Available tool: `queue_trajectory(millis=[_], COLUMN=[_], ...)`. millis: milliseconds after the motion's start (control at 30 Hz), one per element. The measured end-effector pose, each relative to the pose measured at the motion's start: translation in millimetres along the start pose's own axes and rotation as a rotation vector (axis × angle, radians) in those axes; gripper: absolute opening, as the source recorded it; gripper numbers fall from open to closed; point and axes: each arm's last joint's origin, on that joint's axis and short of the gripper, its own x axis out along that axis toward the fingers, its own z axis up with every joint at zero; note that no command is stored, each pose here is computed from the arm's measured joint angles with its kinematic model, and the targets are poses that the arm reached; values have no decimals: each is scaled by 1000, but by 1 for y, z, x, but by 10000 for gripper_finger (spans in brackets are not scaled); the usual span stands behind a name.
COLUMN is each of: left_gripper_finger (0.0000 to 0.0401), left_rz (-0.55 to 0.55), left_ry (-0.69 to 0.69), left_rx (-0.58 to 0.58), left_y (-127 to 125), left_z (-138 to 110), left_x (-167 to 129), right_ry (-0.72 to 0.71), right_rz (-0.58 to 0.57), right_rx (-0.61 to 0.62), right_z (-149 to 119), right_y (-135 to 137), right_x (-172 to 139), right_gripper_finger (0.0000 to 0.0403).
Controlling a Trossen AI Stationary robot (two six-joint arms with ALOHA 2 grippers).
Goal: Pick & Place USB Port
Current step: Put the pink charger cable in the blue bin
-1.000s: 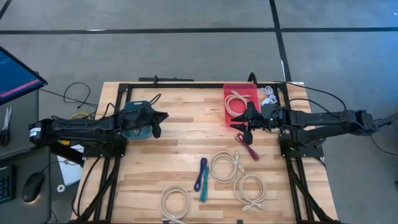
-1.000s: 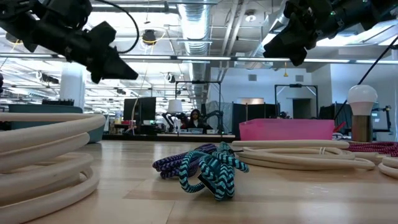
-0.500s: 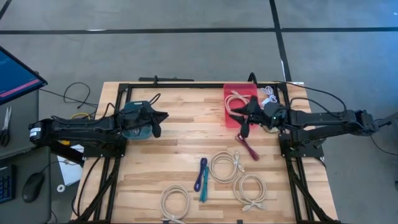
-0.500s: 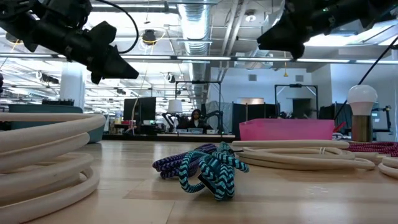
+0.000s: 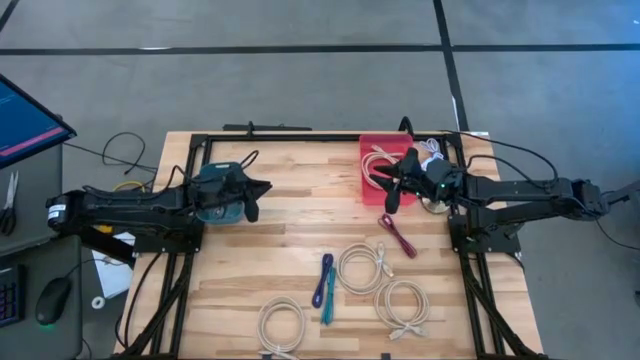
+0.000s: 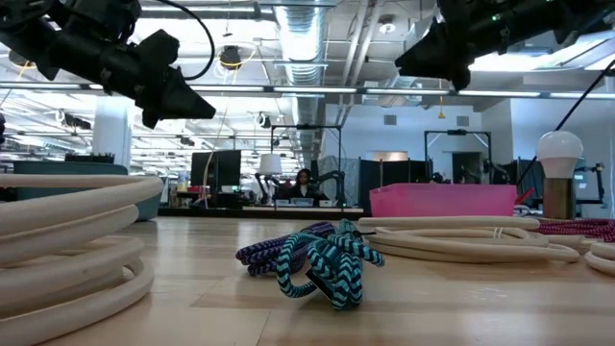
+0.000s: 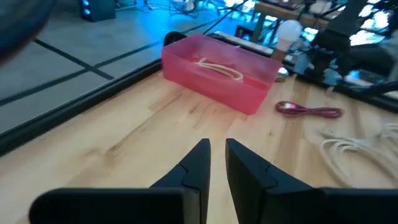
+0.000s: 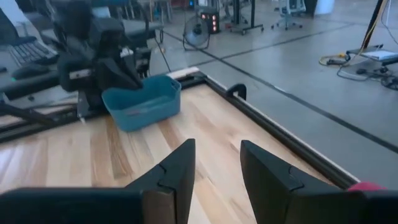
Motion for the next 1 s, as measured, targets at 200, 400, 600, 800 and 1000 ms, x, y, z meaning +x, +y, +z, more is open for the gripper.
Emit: queue_trajectory(millis=[200, 400, 600, 800, 1000], left_gripper_finger=[49, 49, 49, 49, 49], left_rz=[-125, -161, -165, -166, -168], left_ry=[-7, -56, -75, -86, -93], left_rx=[-16, -21, -24, -24, -25], left_y=[-6, -10, -10, -10, -10], left_z=[2, 7, 8, 10, 10], left_x=[-1, -2, -2, -2, -2], right_ry=[-41, -79, -78, -58, -31], right_rz=[8, 2, 2, 1, 13], right_rx=[-3, -9, -10, -16, -27], right_z=[4, 8, 8, 6, 3], right_y=[1, 0, 0, -1, 2], right_x=[0, 0, 0, 0, 0], right_gripper_finger=[120, 120, 120, 120, 120])
